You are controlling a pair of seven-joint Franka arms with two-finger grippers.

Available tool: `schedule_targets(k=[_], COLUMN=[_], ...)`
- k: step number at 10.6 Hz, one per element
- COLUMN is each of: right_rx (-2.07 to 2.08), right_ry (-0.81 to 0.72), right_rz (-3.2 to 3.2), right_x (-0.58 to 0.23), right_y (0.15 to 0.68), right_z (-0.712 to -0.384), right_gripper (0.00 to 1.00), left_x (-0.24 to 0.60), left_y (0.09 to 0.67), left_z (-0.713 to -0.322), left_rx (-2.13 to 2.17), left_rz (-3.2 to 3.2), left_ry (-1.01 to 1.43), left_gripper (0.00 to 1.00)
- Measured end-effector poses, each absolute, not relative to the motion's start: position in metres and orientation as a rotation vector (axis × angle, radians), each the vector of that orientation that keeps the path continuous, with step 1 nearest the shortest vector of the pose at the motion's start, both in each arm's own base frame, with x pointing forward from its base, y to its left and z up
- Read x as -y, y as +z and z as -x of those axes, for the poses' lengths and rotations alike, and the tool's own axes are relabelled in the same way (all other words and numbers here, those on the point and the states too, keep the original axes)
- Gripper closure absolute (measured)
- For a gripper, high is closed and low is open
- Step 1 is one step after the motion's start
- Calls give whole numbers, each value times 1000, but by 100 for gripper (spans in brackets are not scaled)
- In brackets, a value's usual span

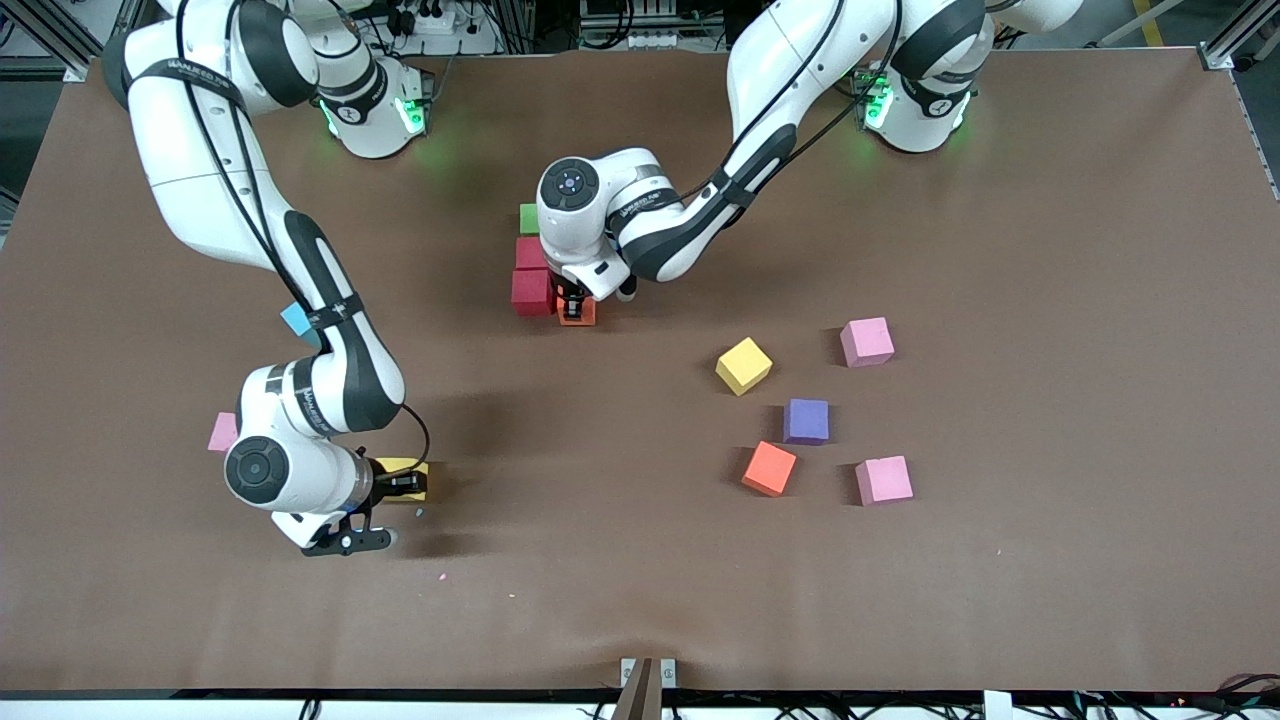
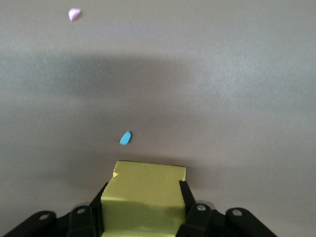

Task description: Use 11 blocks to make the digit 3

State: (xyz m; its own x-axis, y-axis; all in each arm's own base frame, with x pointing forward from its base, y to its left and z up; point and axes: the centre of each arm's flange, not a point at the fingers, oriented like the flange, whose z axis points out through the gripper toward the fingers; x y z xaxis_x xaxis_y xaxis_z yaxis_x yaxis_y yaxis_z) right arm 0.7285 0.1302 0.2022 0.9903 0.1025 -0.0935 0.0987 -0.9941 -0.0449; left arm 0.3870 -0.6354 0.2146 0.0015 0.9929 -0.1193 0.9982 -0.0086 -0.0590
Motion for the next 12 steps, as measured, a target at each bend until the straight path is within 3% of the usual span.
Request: schedule_targets(k=[9,12], right_rx=[292,298], right_ry=[300,329], right_rz=[3075,3080], right_x=[-181,-182], right_y=[297,305], right_z=[-702,-698], right_gripper=[44,44], left_x=[648,649], left_y=[207,206], left_z=[-384,-381], left_rx=[-2200,-2217], left_rz=[-2206,-2225], left_ry=[-221,-221], left_gripper=[43,43])
